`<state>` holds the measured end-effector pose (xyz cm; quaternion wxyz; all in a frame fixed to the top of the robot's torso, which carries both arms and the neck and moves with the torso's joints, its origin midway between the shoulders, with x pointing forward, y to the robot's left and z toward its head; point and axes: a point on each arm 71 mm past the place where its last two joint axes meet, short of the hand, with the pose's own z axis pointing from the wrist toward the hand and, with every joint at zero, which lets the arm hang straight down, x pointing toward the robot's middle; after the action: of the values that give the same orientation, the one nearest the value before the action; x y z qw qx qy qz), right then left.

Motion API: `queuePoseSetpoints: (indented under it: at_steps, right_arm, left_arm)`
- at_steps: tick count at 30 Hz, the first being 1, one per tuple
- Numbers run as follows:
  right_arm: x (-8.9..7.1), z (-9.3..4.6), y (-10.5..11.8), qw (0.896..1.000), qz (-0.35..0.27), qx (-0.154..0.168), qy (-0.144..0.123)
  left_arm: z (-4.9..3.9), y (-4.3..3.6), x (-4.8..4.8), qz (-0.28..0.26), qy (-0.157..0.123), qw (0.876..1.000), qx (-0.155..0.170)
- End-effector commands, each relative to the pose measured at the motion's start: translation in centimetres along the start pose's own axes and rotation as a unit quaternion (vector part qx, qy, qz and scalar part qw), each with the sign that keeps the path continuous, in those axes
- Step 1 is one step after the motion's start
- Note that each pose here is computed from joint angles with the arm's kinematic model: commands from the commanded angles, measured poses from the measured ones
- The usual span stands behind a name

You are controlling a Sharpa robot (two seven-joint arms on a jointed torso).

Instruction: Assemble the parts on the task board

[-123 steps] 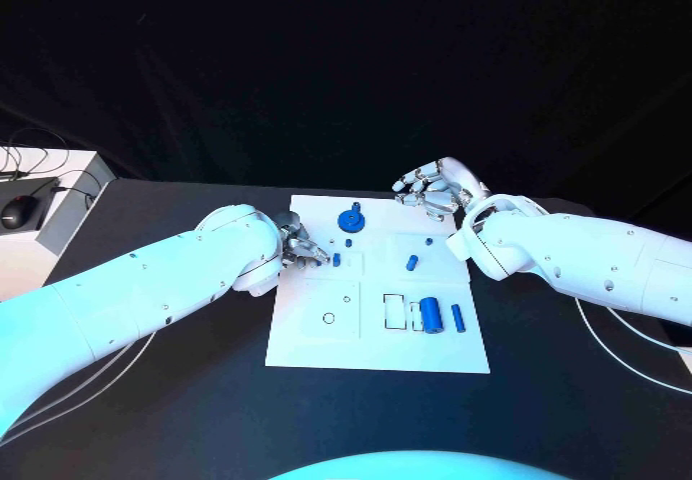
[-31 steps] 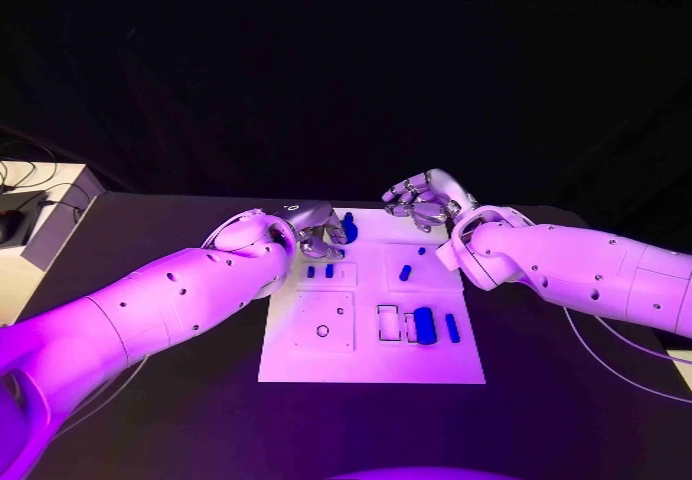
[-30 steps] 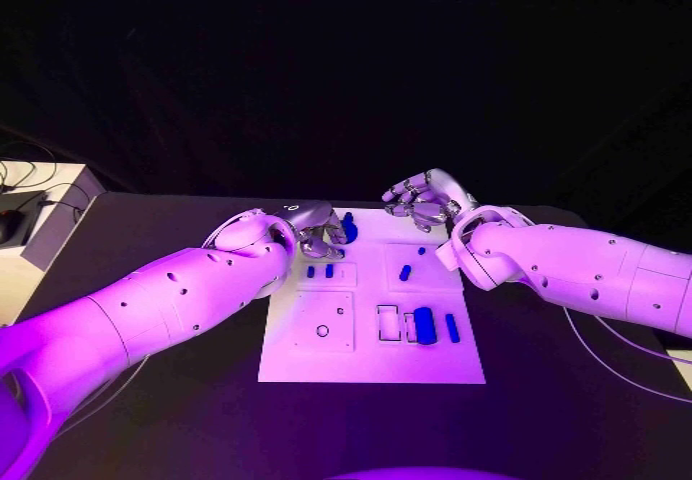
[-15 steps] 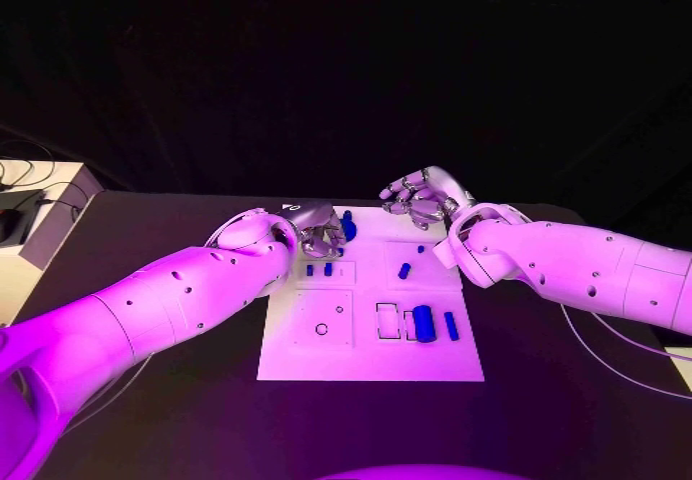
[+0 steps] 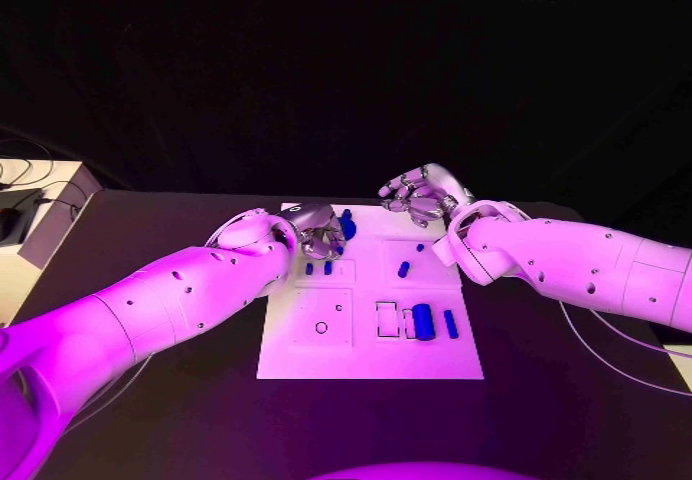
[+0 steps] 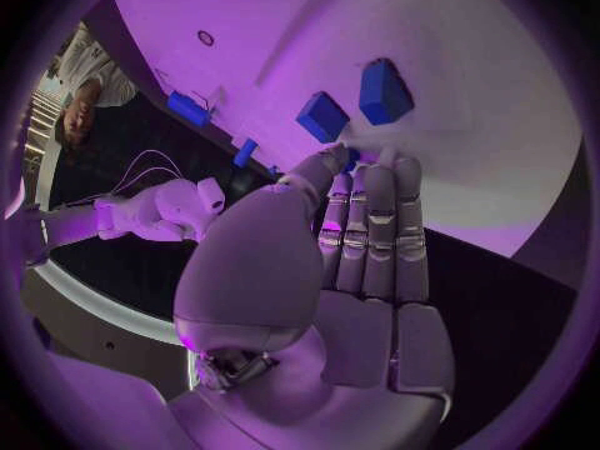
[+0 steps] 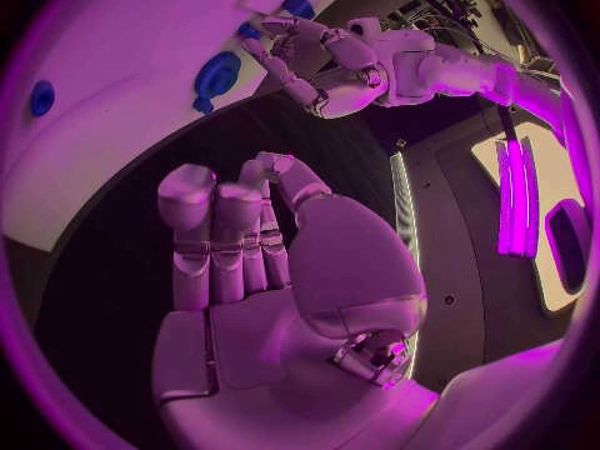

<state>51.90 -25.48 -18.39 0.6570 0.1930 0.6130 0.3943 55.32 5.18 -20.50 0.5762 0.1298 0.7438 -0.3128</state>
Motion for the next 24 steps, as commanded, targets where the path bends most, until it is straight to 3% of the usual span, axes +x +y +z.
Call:
queuePoseSetpoints:
  at_steps: [1,14,24]
  right_arm:
    - [0.03,0.02,0.19,1.000,0.000,-0.007,0.001]
    - [0.05,0.09,0.33,1.000,0.001,-0.008,0.002]
    - [0.03,0.19,0.48,1.000,0.001,-0.010,0.001]
  left_arm:
    - [0.08,-0.16,0.29,0.000,0.014,1.000,0.002]
    - [0.19,-0.13,0.53,-0.002,0.022,1.000,-0.003]
    - [0.25,-0.11,0.37,-0.005,0.010,1.000,-0.005]
